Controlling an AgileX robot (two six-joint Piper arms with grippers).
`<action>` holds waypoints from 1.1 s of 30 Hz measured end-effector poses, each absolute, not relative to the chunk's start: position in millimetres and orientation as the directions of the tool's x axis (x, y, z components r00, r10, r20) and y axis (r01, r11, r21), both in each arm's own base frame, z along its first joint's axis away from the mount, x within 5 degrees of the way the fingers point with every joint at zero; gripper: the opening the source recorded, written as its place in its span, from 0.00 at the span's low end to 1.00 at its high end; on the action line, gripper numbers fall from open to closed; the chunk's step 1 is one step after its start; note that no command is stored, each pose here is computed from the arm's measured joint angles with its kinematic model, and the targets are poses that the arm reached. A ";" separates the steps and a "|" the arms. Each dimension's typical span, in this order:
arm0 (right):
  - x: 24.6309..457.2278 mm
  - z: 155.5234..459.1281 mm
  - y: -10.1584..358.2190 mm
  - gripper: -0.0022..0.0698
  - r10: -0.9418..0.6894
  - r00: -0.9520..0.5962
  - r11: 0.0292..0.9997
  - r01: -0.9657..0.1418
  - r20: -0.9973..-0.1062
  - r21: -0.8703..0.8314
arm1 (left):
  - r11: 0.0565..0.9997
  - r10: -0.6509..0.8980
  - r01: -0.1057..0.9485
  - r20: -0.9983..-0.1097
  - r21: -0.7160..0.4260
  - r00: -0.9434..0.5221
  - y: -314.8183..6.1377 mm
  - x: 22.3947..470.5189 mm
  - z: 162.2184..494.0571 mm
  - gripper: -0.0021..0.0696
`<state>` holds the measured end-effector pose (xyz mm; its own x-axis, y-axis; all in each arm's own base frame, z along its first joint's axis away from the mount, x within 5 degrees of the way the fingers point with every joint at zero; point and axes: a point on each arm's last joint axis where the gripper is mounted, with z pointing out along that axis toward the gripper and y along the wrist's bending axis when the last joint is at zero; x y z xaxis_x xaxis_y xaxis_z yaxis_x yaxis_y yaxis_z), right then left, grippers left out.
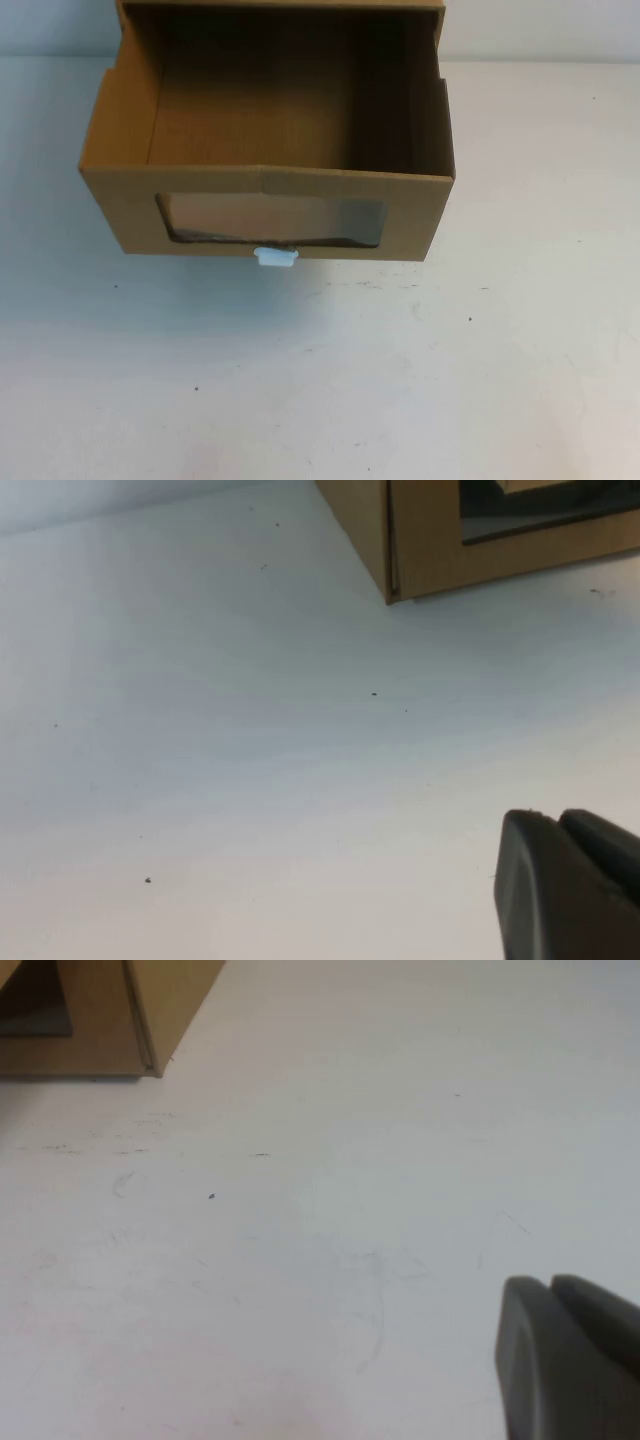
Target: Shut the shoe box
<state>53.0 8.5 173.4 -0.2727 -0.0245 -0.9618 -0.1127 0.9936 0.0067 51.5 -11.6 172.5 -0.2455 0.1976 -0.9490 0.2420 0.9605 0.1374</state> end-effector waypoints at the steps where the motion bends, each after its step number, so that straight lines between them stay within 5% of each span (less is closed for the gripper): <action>1: 53.0 173.4 8.5 0.01 -0.024 -0.273 0.994 -0.113 -0.962 0.007 | 0.961 0.198 0.242 -0.949 0.137 -0.246 -11.6 51.5 172.5 0.03; 17: 53.0 173.4 8.5 0.01 -0.024 -0.273 0.994 -0.113 -0.962 0.007 | 0.965 0.171 0.230 -0.966 0.124 -0.196 -11.8 52.8 177.5 0.03; 22: 52.9 173.5 8.5 0.01 -0.024 -0.271 0.994 -0.113 -0.962 0.007 | 0.968 -0.084 0.219 -0.980 -0.124 -0.183 -15.4 53.3 183.9 0.03; 28: 52.9 173.5 8.5 0.01 -0.024 -0.271 0.994 -0.113 -0.962 0.007 | 0.862 -0.424 0.210 -0.883 -0.462 -0.202 -19.2 53.2 190.6 0.03; 33: 52.9 173.5 8.5 0.01 -0.024 -0.271 0.994 -0.113 -0.962 0.007 | 0.817 -0.521 0.200 -0.841 -0.541 -0.148 -16.4 54.3 196.8 0.03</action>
